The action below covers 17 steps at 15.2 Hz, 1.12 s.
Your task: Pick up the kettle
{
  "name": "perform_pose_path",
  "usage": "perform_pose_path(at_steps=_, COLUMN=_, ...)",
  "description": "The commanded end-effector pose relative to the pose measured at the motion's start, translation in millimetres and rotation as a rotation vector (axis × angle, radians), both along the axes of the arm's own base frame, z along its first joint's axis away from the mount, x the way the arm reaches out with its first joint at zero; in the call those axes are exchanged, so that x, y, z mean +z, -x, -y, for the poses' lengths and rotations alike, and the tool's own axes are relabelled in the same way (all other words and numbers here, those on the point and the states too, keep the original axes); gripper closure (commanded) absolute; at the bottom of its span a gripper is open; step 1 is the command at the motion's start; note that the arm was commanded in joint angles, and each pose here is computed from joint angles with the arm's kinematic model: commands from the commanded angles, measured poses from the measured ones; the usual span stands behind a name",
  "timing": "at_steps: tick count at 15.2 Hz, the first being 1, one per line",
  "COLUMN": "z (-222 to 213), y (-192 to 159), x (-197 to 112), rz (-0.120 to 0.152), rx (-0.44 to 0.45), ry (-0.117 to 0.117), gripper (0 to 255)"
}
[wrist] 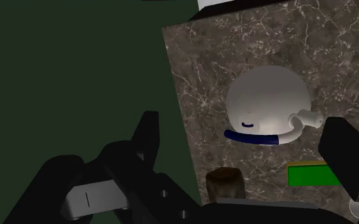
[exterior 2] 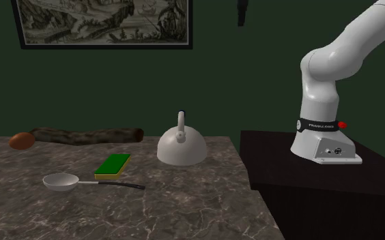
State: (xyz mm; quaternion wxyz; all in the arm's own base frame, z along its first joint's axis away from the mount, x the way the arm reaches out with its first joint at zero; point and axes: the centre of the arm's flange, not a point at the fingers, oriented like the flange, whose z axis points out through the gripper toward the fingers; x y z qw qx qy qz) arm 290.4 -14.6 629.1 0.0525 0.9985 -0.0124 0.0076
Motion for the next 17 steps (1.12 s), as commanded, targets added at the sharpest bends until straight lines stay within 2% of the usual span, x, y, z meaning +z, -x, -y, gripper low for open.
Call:
perform_pose_path(at_steps=1, z=0, y=0, x=0, rz=0.000, rx=0.000, ry=0.000, gripper=0)
perform_pose_path(at_steps=9, z=-53, y=-32, x=-83, rz=0.047, rx=-0.372, ry=-0.018, gripper=0)
perform_pose_path(at_steps=17, z=-92, y=-86, x=-163, rz=0.093, rx=-0.744, ry=-0.036, gripper=0)
